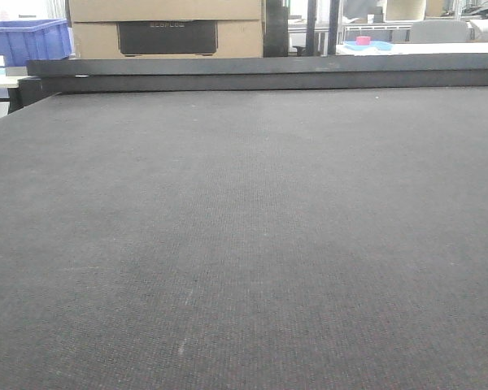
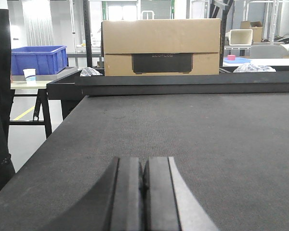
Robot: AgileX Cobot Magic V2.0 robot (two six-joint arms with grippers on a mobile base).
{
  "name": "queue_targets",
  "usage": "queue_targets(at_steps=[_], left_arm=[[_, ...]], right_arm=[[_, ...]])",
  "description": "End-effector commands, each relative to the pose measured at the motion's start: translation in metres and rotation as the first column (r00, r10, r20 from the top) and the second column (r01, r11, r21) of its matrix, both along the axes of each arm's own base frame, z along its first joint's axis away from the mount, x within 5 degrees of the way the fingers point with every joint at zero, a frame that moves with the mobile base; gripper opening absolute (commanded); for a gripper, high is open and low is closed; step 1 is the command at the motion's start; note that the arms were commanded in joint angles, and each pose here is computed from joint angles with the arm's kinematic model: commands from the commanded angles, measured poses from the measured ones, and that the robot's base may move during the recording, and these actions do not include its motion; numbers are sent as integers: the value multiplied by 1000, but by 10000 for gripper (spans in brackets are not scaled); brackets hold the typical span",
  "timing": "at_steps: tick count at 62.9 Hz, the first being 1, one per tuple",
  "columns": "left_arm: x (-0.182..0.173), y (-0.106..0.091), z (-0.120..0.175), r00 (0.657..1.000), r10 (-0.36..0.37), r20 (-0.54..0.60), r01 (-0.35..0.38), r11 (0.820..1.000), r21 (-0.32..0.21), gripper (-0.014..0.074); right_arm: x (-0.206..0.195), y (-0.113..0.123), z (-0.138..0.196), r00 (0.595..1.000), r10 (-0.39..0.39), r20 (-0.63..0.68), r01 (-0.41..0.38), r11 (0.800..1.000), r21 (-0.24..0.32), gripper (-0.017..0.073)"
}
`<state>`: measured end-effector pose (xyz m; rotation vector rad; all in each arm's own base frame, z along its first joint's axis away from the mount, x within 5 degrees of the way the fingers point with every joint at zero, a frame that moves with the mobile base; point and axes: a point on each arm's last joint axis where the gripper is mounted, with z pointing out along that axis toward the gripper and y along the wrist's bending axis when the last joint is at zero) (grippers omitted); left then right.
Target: Place valve from conveyor to right shelf box
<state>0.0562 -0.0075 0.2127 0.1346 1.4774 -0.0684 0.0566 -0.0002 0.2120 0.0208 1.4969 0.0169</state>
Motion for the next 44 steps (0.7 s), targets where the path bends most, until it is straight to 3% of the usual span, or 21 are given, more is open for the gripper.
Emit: queue_targets(at_steps=[1,9,16,24,33,40,44], left_arm=[[-1,0,3,1000,-1,29,2,1000,-11,-111],[-1,0,8,997,-1,75,2,1000,-17,-111],[-3,0,16,999,-1,43,2,1000,-13,-111],[-15,2,50,1000,-1,-14,1,1000,-5,-111],[-16,2,86,991,0,-132,2,1000,10,-111],[0,0,110,965,3,-264,4,1000,28,-111],[15,-4,125,939,-15,-342,18,1000,4,-111]], right_arm=[[0,0,2,1000,3,21,-3,1000,-10,-167],[-1,0,7,997,2,72,-2,1000,-4,-167],[-2,0,11,997,3,78,-4,1000,10,-167],[-9,0,39,998,8,68,-9,1000,12,-167],[-18,1,73,996,18,-87,-17,1000,11,-167],[-8,2,93,972,22,-232,-20,1000,12,-167],[2,2,105,953,24,-303,-21,1000,13,-167]])
